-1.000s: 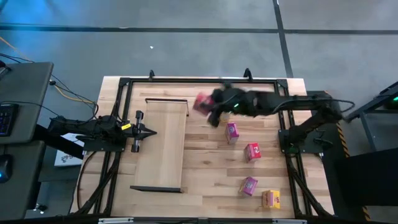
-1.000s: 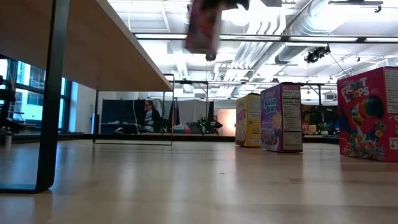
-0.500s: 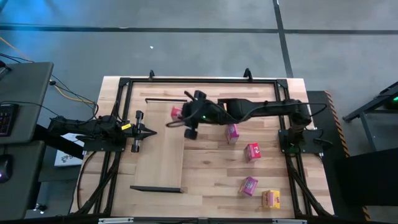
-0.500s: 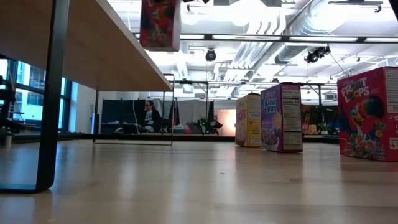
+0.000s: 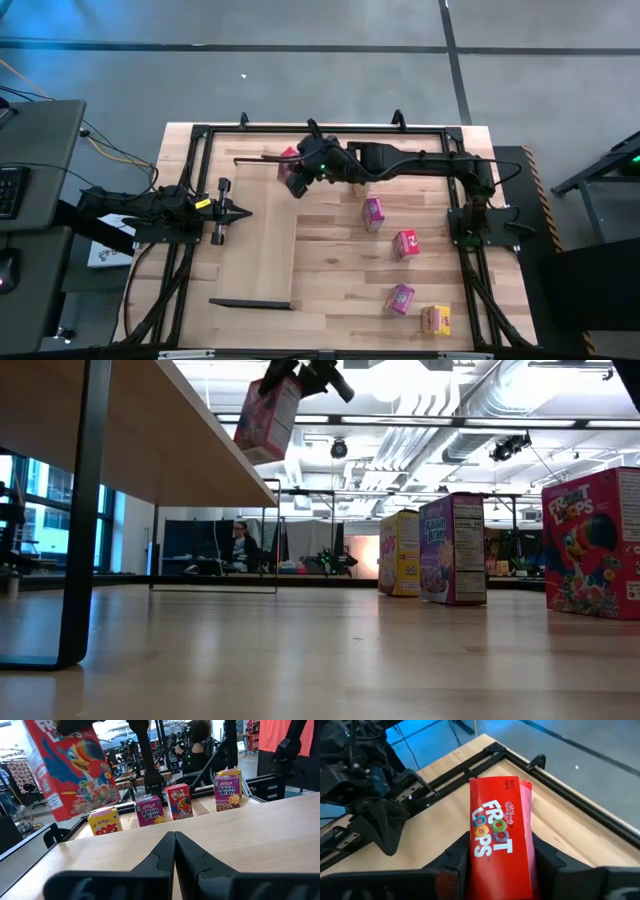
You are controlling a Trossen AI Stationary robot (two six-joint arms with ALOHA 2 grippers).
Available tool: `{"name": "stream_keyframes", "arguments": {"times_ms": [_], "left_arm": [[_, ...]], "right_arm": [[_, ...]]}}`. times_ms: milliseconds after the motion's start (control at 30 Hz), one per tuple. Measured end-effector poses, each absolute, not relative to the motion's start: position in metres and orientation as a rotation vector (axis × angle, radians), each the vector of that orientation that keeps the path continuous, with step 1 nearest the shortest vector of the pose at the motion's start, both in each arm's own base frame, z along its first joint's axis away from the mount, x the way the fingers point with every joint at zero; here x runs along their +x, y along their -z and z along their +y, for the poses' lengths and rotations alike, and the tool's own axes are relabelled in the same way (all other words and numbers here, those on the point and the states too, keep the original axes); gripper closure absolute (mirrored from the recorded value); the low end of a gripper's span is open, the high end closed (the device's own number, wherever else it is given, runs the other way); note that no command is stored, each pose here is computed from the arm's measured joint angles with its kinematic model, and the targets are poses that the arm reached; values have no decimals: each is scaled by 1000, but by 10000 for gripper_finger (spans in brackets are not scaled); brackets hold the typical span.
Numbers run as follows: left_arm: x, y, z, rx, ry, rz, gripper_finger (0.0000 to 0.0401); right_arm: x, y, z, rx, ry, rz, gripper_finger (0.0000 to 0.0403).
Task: Stack cereal on shelf
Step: Put the top red cereal box on the shelf
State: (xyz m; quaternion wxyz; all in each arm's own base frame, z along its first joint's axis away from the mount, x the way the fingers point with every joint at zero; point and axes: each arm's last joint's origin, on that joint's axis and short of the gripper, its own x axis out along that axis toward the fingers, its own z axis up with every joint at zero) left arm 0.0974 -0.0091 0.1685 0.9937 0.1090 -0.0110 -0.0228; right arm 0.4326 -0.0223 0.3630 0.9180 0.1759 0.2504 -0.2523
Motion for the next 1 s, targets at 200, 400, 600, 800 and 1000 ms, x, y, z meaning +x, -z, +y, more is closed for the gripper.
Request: {"name": "stream_keyframes", "arguments": {"times_ms": [200, 400, 600, 800, 1000], "left_arm": [[97, -169, -9, 218, 46, -22, 401], [97, -168, -9, 218, 46, -21, 401], [97, -169, -9, 218, 46, -22, 401], [97, -169, -9, 218, 46, -22, 401], [97, -169, -9, 218, 46, -22, 401]], "right_arm": [[445, -346, -15, 349, 511, 540, 284], [455, -332, -15, 325, 515, 550, 284], [456, -332, -16, 297, 506, 546, 284], [458, -334, -15, 301, 473, 526, 284], [459, -334, -16, 261, 495, 522, 258]]}}
